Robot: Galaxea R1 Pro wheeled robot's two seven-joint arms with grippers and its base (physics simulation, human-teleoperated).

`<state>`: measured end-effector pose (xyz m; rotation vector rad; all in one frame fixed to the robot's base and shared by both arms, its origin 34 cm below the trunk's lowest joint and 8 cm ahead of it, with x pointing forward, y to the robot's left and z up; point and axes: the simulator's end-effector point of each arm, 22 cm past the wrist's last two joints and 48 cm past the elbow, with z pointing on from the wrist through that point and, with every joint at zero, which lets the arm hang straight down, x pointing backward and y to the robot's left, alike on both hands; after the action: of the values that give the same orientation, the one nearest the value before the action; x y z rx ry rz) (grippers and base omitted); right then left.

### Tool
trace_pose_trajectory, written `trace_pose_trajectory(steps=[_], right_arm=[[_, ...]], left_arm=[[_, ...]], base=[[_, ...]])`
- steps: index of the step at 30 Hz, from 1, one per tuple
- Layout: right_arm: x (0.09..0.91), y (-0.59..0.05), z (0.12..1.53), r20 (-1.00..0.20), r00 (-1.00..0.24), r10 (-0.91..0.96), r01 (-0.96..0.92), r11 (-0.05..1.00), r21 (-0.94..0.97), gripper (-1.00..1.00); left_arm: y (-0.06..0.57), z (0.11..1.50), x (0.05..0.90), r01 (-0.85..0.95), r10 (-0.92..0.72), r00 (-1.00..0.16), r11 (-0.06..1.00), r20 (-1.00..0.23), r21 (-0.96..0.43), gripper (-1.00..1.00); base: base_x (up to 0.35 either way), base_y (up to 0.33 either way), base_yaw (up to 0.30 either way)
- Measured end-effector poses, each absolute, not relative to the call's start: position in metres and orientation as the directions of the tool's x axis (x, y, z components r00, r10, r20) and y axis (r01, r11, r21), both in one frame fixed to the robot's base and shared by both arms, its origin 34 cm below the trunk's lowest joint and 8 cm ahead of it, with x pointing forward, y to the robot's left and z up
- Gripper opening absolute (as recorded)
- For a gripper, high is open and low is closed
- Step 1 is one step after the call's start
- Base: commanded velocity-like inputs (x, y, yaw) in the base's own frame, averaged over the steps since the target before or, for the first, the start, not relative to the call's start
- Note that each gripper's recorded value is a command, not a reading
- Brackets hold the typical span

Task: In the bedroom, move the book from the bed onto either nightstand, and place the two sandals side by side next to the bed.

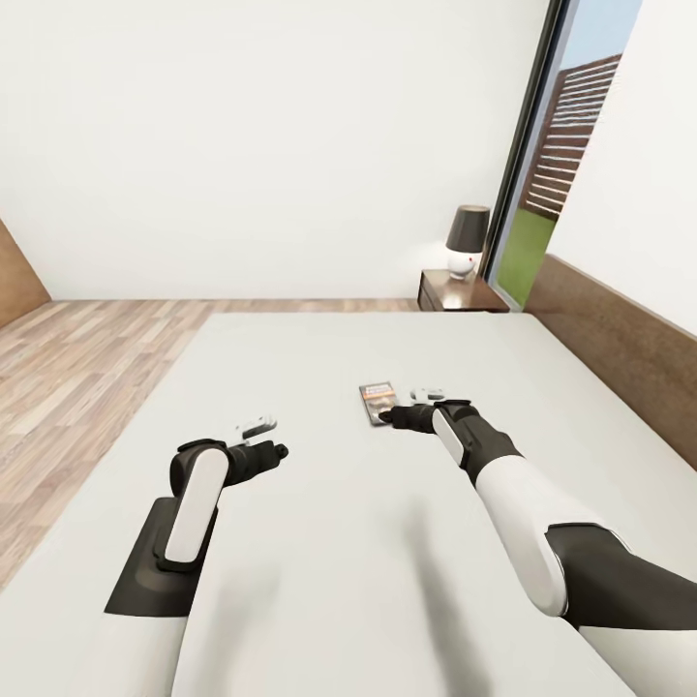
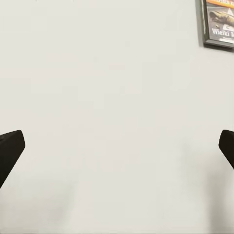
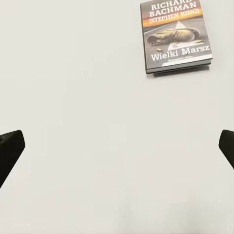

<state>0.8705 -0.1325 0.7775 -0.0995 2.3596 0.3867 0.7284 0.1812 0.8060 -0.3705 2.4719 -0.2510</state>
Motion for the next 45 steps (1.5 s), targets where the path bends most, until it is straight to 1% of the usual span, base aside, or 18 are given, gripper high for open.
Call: trace_pose_trajectory(steps=[27, 31, 39, 45], right_arm=[[0.870, -0.133, 0.772, -0.655, -0.755, 0.037, -0.174, 0.952, 0.254, 1.00], [0.875, -0.134, 0.782, -0.667, -0.744, 0.042, -0.175, 0.951, 0.255, 1.00], [0.882, -0.139, 0.817, -0.733, -0.678, 0.057, -0.186, 0.951, 0.247, 1.00], [0.868, -0.140, 0.826, -0.725, -0.687, 0.055, -0.184, 0.952, 0.246, 1.00]], left_arm=[[0.181, 0.806, 0.728, -0.212, -0.318, -0.789, 0.944, -0.526, -0.253, 1.00], [0.181, 0.819, 0.730, -0.206, -0.319, -0.778, 0.943, -0.541, -0.260, 1.00], [0.173, 0.848, 0.735, -0.175, -0.306, -0.758, 0.946, -0.576, -0.272, 1.00], [0.168, 0.856, 0.734, -0.161, -0.294, -0.761, 0.949, -0.578, -0.270, 1.00]], base=[[0.000, 0.000, 0.000], [0.000, 0.000, 0.000], [0.000, 0.000, 0.000], [0.000, 0.000, 0.000]])
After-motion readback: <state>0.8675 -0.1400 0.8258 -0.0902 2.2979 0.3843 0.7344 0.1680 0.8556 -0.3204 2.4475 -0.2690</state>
